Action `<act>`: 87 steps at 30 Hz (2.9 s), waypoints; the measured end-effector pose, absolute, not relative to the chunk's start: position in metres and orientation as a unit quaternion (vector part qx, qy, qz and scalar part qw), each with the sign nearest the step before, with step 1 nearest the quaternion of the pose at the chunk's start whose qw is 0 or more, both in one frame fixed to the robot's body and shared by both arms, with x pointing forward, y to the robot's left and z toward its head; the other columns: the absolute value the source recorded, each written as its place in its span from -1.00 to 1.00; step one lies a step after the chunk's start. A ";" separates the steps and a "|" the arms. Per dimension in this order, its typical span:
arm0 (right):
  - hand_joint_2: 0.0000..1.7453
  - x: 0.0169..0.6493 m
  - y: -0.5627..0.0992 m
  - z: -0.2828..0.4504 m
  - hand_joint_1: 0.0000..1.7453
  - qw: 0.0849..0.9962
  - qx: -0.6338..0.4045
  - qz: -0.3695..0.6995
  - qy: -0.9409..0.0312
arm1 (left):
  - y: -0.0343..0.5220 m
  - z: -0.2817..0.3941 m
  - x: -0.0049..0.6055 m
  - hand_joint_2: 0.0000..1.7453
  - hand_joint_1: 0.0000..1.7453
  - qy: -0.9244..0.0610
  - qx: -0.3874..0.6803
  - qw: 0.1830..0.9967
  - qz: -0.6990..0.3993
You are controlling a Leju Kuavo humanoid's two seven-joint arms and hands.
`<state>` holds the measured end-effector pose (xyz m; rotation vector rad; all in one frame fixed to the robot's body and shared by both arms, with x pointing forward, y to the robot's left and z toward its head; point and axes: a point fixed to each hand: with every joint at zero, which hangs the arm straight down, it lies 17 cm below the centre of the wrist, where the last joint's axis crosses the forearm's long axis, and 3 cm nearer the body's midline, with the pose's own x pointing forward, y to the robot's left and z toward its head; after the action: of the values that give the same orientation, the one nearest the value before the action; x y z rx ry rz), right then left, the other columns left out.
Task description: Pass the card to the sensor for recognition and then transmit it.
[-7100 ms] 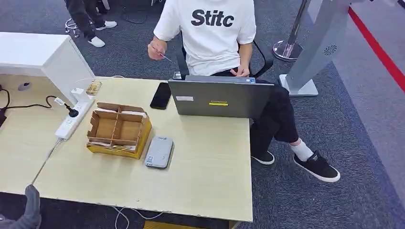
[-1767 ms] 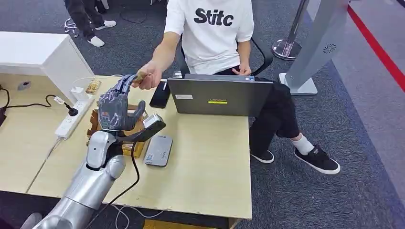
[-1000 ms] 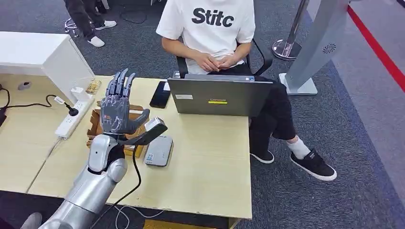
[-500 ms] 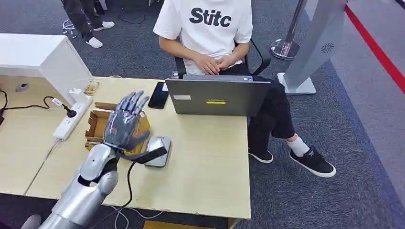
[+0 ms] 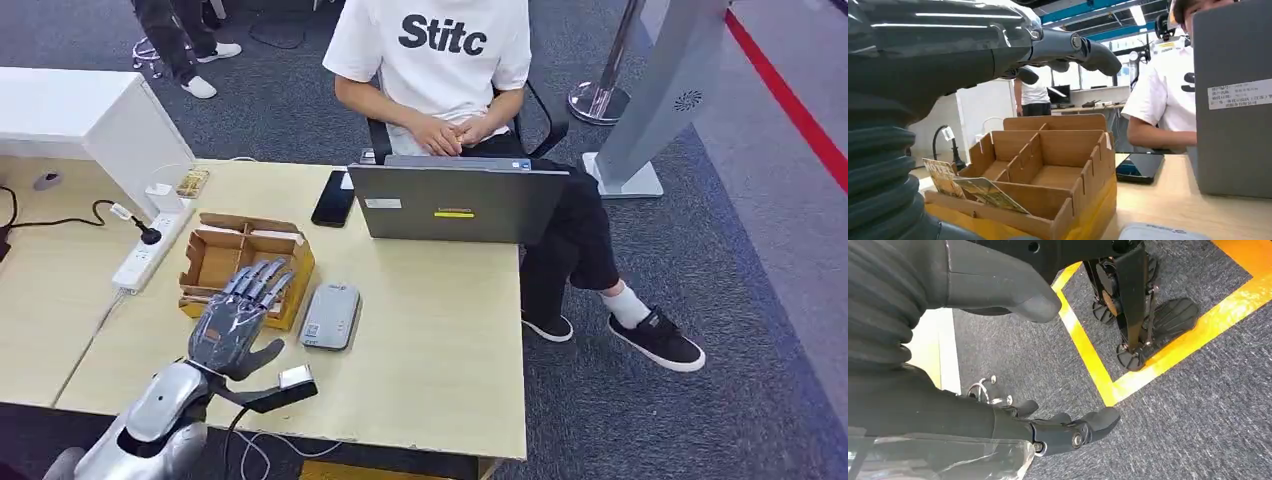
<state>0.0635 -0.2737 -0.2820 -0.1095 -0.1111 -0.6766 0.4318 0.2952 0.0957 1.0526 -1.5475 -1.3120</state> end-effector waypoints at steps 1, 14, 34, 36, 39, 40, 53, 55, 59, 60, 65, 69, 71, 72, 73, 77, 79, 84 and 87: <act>1.00 0.064 -0.273 -0.282 -1.00 0.941 -0.054 -0.331 -0.055 | 0.297 0.095 0.431 1.00 -1.00 -0.614 0.420 0.415 -0.523; 1.00 0.064 -0.274 -0.282 -1.00 0.945 -0.055 -0.318 -0.057 | 0.344 0.084 0.437 1.00 -1.00 -0.569 0.452 0.442 -0.525; 1.00 0.066 -0.273 -0.282 -1.00 0.950 -0.054 -0.302 -0.058 | 0.376 0.064 0.451 1.00 -1.00 -0.535 0.479 0.462 -0.521; 1.00 0.066 -0.273 -0.282 -1.00 0.950 -0.054 -0.301 -0.058 | 0.375 0.064 0.452 1.00 -1.00 -0.536 0.479 0.463 -0.519; 1.00 0.066 -0.273 -0.282 -1.00 0.950 -0.054 -0.301 -0.058 | 0.373 0.062 0.453 1.00 0.90 -0.536 0.477 0.466 -0.517; 1.00 0.066 -0.273 -0.282 -1.00 0.950 -0.055 -0.301 -0.058 | 0.373 0.061 0.453 1.00 1.00 -0.536 0.477 0.466 -0.517; 1.00 0.065 -0.273 -0.282 -1.00 0.949 -0.055 -0.304 -0.055 | 0.373 0.058 0.452 1.00 1.00 -0.536 0.475 0.470 -0.516; 1.00 0.065 -0.273 -0.282 -1.00 0.949 -0.055 -0.304 -0.055 | 0.372 0.061 0.452 1.00 1.00 -0.542 0.476 0.466 -0.512; 1.00 0.065 -0.274 -0.282 -1.00 0.949 -0.055 -0.307 -0.057 | 0.373 0.088 0.452 1.00 1.00 -0.580 0.498 0.442 -0.470; 1.00 0.066 -0.274 -0.282 -1.00 0.948 -0.055 -0.307 -0.058 | 0.374 0.098 0.453 1.00 1.00 -0.590 0.504 0.435 -0.457; 1.00 0.068 -0.270 -0.281 -1.00 0.948 -0.050 -0.310 -0.060 | 0.390 0.142 0.463 1.00 1.00 -0.611 0.535 0.416 -0.409; 1.00 0.071 -0.266 -0.281 -1.00 0.949 -0.045 -0.306 -0.062 | 0.413 0.184 0.481 1.00 1.00 -0.618 0.562 0.406 -0.371; 1.00 0.073 -0.265 -0.281 -1.00 0.950 -0.044 -0.303 -0.064 | 0.425 0.203 0.492 1.00 1.00 -0.617 0.576 0.400 -0.358; 1.00 0.074 -0.265 -0.280 -1.00 0.950 -0.044 -0.302 -0.065 | 0.432 0.211 0.498 1.00 1.00 -0.614 0.581 0.401 -0.353; 1.00 0.075 -0.265 -0.280 -1.00 0.950 -0.044 -0.301 -0.065 | 0.440 0.217 0.503 1.00 1.00 -0.610 0.587 0.402 -0.349; 1.00 0.076 -0.265 -0.280 -1.00 0.951 -0.043 -0.298 -0.067 | 0.459 0.234 0.516 1.00 1.00 -0.599 0.602 0.404 -0.340; 1.00 0.077 -0.265 -0.280 -1.00 0.951 -0.043 -0.298 -0.067 | 0.463 0.235 0.520 1.00 1.00 -0.596 0.605 0.405 -0.339; 1.00 0.078 -0.265 -0.280 -1.00 0.951 -0.043 -0.298 -0.068 | 0.466 0.231 0.522 1.00 1.00 -0.591 0.607 0.408 -0.342; 1.00 0.079 -0.265 -0.280 -1.00 0.951 -0.043 -0.297 -0.068 | 0.468 0.229 0.523 1.00 -0.02 -0.588 0.606 0.411 -0.342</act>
<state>0.0786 -0.2653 -0.2798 -0.0876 -0.1390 -0.6048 0.5226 0.4676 0.2285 1.5256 -1.4804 -0.8619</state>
